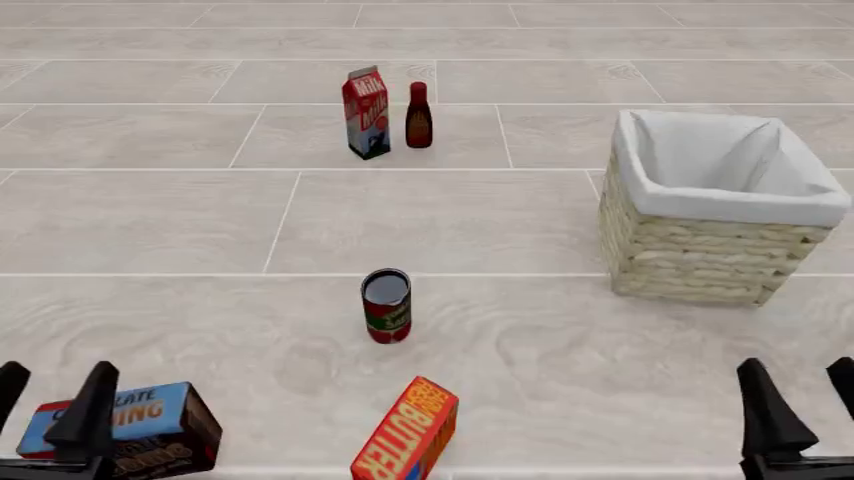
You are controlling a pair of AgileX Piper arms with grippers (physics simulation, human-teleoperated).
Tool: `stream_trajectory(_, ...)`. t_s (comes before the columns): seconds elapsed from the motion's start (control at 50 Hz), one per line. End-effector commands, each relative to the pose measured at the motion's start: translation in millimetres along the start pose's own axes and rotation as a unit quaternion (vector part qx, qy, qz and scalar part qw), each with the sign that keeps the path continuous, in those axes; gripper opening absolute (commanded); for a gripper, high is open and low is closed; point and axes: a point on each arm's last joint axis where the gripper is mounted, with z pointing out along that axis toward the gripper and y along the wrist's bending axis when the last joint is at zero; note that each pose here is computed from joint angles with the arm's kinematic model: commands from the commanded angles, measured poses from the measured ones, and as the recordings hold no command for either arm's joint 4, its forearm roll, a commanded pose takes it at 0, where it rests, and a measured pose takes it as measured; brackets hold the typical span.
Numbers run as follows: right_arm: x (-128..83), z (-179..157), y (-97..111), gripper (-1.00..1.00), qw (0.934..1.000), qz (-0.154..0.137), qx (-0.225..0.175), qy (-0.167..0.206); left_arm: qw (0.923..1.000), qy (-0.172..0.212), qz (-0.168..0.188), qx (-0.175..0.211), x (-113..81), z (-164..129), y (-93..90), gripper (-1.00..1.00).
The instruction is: Pick the tomato sauce and place it in the basket.
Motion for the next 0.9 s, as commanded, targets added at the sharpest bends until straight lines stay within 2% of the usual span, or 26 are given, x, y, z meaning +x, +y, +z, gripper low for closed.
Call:
stream_trajectory(0.02, 3.7, 2.4, 0.1, 1.0, 1.0, 0.004, 0.0, 0.007, 1.0, 0.0, 0.0, 0.0, 0.0, 0.0, 0.0, 1.0)
stream_trajectory(0.2, 4.5, 16.5, 1.4, 1.0, 0.9997, -0.004, -0.01, 0.024, 1.0, 0.0, 0.0, 0.0, 0.0, 0.0, 0.0, 1.0)
stream_trajectory(0.3, 5.0, 28.6, 3.9, 1.0, 0.999, -0.013, -0.024, 0.035, 1.0, 0.0, 0.0, 0.0, 0.0, 0.0, 0.0, 1.0)
stream_trajectory(0.66, 2.1, 60.9, 16.7, 1.0, 0.996, -0.019, -0.073, 0.048, 1.0, 0.0, 0.0, 0.0, 0.0, 0.0, 0.0, 1.0)
stream_trajectory(0.9, -2.1, 91.4, 31.9, 1.0, 0.99, -0.041, -0.111, 0.076, 1.0, 0.0, 0.0, 0.0, 0.0, 0.0, 0.0, 1.0)
